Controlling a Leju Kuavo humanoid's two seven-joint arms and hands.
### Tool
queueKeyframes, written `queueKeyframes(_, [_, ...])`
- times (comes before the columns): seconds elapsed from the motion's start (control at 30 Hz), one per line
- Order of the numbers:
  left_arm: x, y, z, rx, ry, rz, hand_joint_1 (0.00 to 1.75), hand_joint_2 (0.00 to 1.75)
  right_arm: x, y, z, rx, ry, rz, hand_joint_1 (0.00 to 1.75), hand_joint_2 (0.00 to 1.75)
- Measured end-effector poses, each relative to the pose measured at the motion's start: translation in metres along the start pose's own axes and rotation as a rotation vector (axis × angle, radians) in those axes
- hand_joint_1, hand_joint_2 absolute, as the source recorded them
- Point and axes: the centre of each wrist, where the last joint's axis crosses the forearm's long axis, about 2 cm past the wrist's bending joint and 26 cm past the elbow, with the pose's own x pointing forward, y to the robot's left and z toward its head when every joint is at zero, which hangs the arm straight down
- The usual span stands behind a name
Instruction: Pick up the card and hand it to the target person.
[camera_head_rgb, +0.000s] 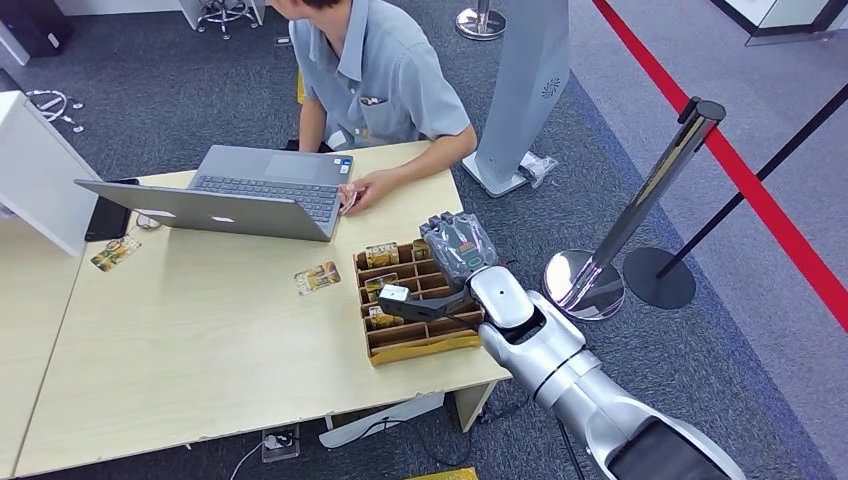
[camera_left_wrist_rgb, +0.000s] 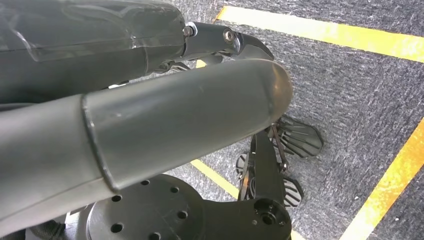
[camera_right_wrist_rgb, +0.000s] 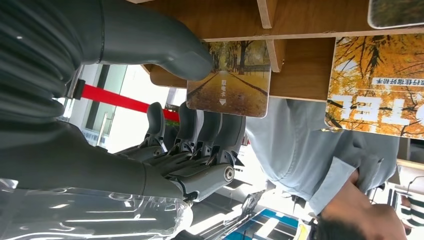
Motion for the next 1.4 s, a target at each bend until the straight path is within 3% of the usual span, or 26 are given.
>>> queueKeyframes(0.33, [0.000, 0.000, 0.000, 0.000, 0.000, 0.000, 0.00, 0.00, 0.001, -0.002, 0.000, -0.012, -0.004, 0.008, 1.13, 1.75])
queueKeyframes(0.8, [0.000, 0.000, 0.000, 0.000, -0.002, 0.000, 0.00, 0.00, 0.004, -0.007, 0.000, -0.048, -0.010, 0.002, 1.46, 1.75])
queueKeyframes(1.23, [0.000, 0.000, 0.000, 0.000, -0.001, 0.001, 0.00, 0.00, 0.004, -0.010, 0.000, -0.074, -0.002, 0.007, 1.48, 1.75])
queueKeyframes(1.4, [0.000, 0.000, 0.000, 0.001, 0.001, 0.006, 0.00, 0.00, 0.002, -0.021, -0.001, -0.126, 0.004, -0.006, 1.72, 1.75])
